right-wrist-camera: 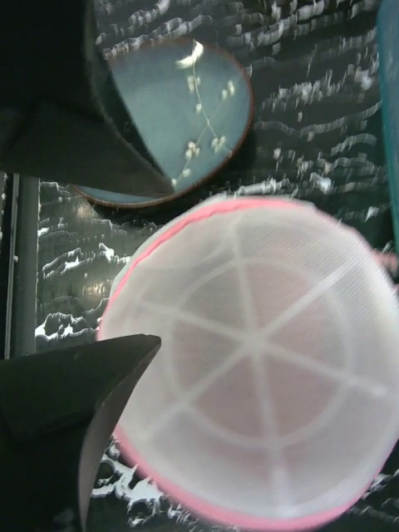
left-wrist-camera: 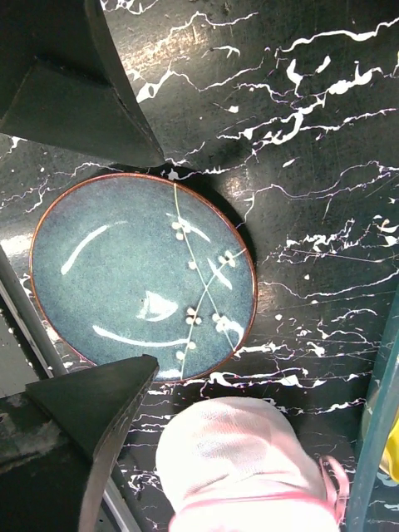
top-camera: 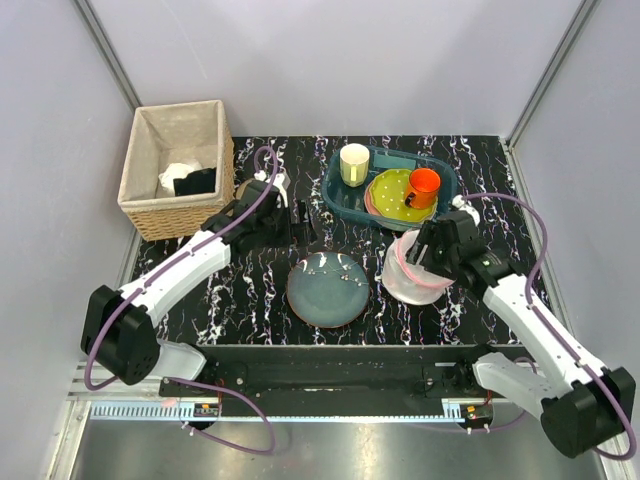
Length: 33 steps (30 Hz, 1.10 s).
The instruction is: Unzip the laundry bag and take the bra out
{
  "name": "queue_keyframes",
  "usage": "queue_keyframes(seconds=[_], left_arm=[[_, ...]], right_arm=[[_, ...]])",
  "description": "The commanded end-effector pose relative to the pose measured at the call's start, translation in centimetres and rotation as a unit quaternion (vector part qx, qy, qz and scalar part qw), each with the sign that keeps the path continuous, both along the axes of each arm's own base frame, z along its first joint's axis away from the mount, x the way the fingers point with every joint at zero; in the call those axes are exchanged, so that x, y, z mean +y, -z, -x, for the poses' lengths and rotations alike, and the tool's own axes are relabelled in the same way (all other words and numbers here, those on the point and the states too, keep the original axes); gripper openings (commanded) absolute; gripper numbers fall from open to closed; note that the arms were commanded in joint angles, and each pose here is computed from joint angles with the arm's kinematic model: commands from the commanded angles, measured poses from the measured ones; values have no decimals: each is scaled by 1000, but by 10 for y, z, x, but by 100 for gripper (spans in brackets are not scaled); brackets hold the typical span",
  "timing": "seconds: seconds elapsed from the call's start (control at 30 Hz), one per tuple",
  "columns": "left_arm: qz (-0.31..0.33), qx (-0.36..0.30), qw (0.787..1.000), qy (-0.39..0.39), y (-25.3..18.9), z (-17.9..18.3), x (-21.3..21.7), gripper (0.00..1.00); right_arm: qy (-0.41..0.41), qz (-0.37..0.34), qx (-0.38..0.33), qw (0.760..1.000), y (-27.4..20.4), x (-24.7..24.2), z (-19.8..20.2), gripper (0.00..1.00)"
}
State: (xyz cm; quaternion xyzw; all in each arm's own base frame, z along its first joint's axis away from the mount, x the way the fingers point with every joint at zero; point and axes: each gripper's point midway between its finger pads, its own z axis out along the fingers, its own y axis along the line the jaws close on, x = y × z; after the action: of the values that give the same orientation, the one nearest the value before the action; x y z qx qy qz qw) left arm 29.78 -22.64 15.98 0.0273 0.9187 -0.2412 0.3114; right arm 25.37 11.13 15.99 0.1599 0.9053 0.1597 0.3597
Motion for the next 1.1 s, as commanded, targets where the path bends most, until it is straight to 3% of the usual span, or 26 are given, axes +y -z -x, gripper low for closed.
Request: queue_keyframes(seconds=[0.0,0.1,0.4,0.47,0.53,0.6,0.63,0.67,0.73,0.87,0.97,1.0,1.07], left_arm=[[20,-13,1000,3,-4,0,-6,99],[17,-8,1000,1,1,-1,-6,99],[23,4,1000,7,6,1,-16,99],[22,1,1000,2,6,1,-15,99],[23,-1,1000,-1,4,3,-15,99],[25,0,1000,1,4,6,-15,99],[28,-2,1000,3,2,7,-15,99],[27,1,1000,6,4,10,-15,99],[25,1,1000,6,5,12,-14,99],[24,7,1000,16,7,11,-17,99],[40,3,999,30,-4,6,-27,99],[47,-2,998,35,-9,3,-33,99],[66,-3,997,44,-19,2,-41,99]], right_arm=[[48,94,2,994,-4,-26,3,78],[54,146,-24,988,-19,-35,3,88],[-7,200,8,980,13,4,-26,91],[-27,214,18,976,24,9,-30,97],[-48,236,35,970,44,13,-36,97],[-42,263,53,962,56,7,-36,86],[-30,275,48,960,53,1,-37,56],[-28,279,44,959,51,0,-36,35],[-24,265,16,964,33,-1,-32,2],[-50,213,-48,975,-7,5,-25,0],[-124,160,-103,974,-38,24,-11,0],[-182,126,-132,966,-51,39,0,0],[-216,91,-165,958,-65,48,13,0]])
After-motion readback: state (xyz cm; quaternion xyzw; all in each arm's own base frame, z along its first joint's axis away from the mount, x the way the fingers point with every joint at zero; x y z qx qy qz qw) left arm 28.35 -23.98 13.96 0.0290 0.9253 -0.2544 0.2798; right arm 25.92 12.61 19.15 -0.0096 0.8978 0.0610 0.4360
